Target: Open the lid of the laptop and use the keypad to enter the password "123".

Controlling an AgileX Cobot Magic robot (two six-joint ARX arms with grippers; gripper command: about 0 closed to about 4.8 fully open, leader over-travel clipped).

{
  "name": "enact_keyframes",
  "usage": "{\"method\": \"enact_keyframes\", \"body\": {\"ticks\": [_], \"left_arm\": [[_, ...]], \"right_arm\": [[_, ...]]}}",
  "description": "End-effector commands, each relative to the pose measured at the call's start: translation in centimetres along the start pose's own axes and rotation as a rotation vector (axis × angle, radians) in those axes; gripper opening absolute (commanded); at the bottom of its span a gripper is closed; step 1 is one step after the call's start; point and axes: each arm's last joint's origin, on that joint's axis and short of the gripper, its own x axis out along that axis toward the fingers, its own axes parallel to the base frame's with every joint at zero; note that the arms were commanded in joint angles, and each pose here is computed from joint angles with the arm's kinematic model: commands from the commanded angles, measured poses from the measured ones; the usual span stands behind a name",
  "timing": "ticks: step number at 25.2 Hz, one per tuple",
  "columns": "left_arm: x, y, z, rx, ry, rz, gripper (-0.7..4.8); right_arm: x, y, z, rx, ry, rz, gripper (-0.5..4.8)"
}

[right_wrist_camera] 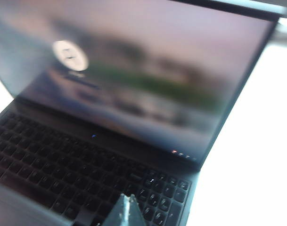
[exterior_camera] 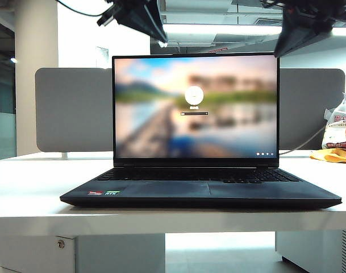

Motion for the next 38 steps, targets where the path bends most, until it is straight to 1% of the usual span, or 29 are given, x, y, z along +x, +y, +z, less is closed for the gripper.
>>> {"method": "enact_keyframes", "body": {"ticks": [1, 2, 5, 6, 9, 11, 12, 15, 17, 20, 22, 24, 25, 28, 31, 33, 35, 38], "left_arm": [[-1.0, -0.9, 0.1, 0.055, -0.003, 0.005, -0.02], [-1.1, -1.7, 0.0, 0.080, 0.010, 0.018, -0.02], [-1.5, -2.3, -0.5, 0.105, 0.029, 0.005, -0.03], [-1.7, -2.5, -1.1, 0.115, 0.031, 0.002, -0.03], [-2.0, -2.5, -2.9, 0.113, 0.025, 0.002, -0.03], [-2.8, -2.5, -4.9, 0.099, 0.024, 0.047, -0.03], [-3.2, -2.7, -5.6, 0.099, 0.019, 0.052, -0.03], [-5.1, -4.1, -7.8, 0.120, -0.017, 0.024, -0.03], [-6.7, -5.2, -8.6, 0.119, -0.046, 0.014, -0.03], [-9.1, -6.3, -9.2, 0.140, -0.106, 0.038, -0.03], [-10.8, -7.2, -9.5, 0.140, -0.145, 0.028, -0.03], [-12.1, -7.4, -9.7, 0.136, -0.172, 0.049, -0.03], [-12.7, -7.6, -9.9, 0.130, -0.176, 0.041, -0.03], [-13.8, -8.3, -10.2, 0.146, -0.189, 0.022, -0.03], [-14.4, -9.1, -10.6, 0.157, -0.195, 0.025, -0.02], [-14.8, -9.7, -10.7, 0.169, -0.203, 0.008, -0.03], [-15.2, -9.7, -10.8, 0.172, -0.218, 0.037, -0.03], [-15.8, -9.7, -10.8, 0.172, -0.237, 0.035, -0.03]], "right_arm": [[0.9, -0.6, 0.5, 0.014, 0.001, 0.013, -0.05], [1.3, -0.6, 0.4, 0.016, 0.021, 0.016, -0.05], [2.6, -0.6, -0.4, 0.023, 0.078, 0.038, -0.05], [3.2, -0.7, -0.8, 0.033, 0.108, 0.036, -0.05], [4.1, -0.8, -1.4, 0.036, 0.152, 0.033, -0.05], [5.1, -0.9, -2.1, 0.040, 0.190, 0.032, -0.05], [5.5, -0.9, -2.3, 0.041, 0.204, 0.031, -0.05], [7.4, -1.1, -3.6, 0.049, 0.298, 0.028, -0.05], [8.9, -1.2, -4.0, 0.055, 0.370, 0.025, -0.05], [10.7, -1.3, -4.0, 0.060, 0.420, 0.024, -0.05], [11.7, -1.4, -3.9, 0.064, 0.452, 0.025, -0.05], [12.3, -1.5, -4.2, 0.066, 0.473, 0.025, -0.05], [12.6, -1.5, -4.5, 0.068, 0.492, 0.025, -0.05], [13.4, -1.6, -5.8, 0.076, 0.566, 0.027, -0.05], [14.2, -1.6, -6.8, 0.083, 0.601, 0.040, -0.05], [14.5, -1.6, -7.2, 0.085, 0.617, 0.038, -0.05], [14.6, -1.6, -7.2, 0.084, 0.611, 0.039, -0.05], [14.6, -1.6, -7.2, 0.084, 0.610, 0.039, -0.05]]}}
